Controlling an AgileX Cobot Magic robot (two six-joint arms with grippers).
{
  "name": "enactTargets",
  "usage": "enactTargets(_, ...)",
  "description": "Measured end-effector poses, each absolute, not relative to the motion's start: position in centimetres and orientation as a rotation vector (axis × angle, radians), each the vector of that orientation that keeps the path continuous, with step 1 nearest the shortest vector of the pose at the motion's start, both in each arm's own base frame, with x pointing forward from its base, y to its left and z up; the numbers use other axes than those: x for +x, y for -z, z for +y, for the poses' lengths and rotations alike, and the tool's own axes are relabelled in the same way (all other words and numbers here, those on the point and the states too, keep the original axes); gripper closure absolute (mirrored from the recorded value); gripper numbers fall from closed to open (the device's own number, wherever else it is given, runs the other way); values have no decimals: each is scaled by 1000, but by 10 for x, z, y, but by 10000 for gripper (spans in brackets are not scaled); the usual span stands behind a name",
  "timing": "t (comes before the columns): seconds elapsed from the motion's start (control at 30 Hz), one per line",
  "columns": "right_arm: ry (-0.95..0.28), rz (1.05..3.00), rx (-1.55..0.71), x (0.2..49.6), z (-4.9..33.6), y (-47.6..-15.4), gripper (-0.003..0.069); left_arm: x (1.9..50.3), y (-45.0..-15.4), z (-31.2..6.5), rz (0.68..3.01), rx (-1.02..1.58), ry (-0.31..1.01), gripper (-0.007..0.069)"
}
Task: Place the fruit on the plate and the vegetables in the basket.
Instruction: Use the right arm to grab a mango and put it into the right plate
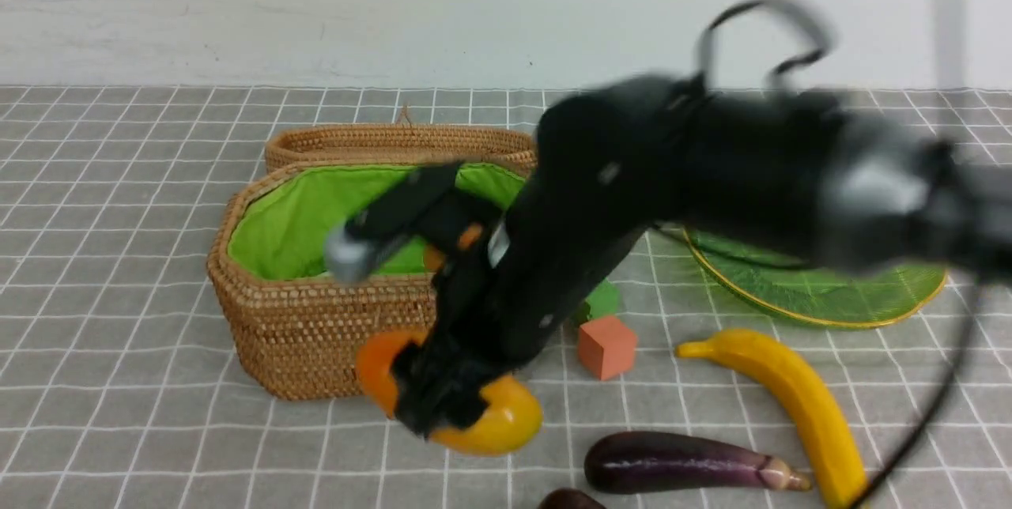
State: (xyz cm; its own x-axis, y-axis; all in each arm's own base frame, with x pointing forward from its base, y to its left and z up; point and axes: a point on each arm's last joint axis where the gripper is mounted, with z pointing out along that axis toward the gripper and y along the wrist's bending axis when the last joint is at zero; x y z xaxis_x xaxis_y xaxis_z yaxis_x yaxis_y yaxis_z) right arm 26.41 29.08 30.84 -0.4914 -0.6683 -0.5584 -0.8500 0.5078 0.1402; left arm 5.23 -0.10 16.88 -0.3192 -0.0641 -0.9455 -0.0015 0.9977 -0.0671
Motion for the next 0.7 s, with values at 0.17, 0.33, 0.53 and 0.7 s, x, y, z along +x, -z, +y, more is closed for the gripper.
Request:
enactTargets(0.17, -557, 2246, -952, 295, 219, -367, 90, 52, -169, -1, 1895, -47, 63, 518)
enactTargets(0.33, -419, 2248, -656, 339, 142, -377, 90, 52, -169, -1, 1895, -47, 63, 513)
enactTargets(0.53, -303, 2389, -352, 409, 68, -310, 90, 52, -169, -1, 1895, -47, 63, 508)
enactTargets(0.7, -267, 2413, -149, 447, 42, -250, 90, 52, -169, -1, 1895, -47, 63, 502)
